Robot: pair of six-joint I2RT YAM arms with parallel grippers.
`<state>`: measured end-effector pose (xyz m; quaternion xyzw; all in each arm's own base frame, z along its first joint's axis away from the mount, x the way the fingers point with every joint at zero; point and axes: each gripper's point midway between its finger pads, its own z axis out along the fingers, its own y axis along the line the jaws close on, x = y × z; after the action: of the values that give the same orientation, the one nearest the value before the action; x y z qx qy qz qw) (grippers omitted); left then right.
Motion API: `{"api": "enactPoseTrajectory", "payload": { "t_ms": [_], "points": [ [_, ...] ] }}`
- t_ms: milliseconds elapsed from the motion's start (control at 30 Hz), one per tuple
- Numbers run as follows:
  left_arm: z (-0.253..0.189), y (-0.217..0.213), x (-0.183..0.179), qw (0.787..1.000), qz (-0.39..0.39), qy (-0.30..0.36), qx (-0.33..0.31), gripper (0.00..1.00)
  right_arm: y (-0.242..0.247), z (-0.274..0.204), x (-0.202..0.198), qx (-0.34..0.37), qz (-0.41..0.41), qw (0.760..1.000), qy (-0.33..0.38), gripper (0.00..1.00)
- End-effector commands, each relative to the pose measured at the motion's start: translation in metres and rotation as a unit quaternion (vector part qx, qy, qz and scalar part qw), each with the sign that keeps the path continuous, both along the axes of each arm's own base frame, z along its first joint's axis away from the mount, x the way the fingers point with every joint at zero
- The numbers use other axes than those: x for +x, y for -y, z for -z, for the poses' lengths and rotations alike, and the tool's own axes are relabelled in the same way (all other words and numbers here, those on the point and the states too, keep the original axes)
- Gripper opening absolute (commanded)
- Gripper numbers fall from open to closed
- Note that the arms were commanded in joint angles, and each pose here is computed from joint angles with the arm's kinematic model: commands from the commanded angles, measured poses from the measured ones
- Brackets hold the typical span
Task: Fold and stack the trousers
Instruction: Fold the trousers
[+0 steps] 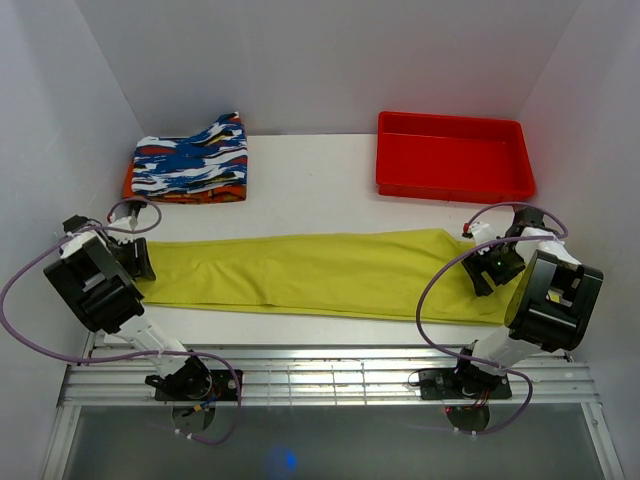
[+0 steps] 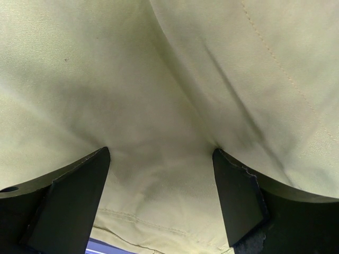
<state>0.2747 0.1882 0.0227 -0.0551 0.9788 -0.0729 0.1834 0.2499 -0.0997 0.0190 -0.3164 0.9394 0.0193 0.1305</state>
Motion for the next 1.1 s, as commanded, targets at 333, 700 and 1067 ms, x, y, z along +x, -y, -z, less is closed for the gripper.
{"api": "enactPoseTrajectory", "payload": {
  "t_ms": [333, 700, 1067],
  "points": [
    [0.007, 0.031, 0.002, 0.997, 0.000, 0.016, -0.075, 0.01, 0.000, 0.003, -0.018, 0.001, -0.003, 0.999, -0.050, 0.83],
    [-0.146, -0.011, 0.044, 0.989, 0.076, 0.123, -0.014, 0.00, -0.102, -0.012, -0.014, 0.092, -0.069, 0.993, -0.036, 0.82],
    [-0.227, 0.106, 0.041, 0.956, 0.183, 0.203, -0.107, 0.00, -0.166, -0.132, 0.021, 0.221, -0.084, 0.970, 0.050, 0.93]
  ]
}}
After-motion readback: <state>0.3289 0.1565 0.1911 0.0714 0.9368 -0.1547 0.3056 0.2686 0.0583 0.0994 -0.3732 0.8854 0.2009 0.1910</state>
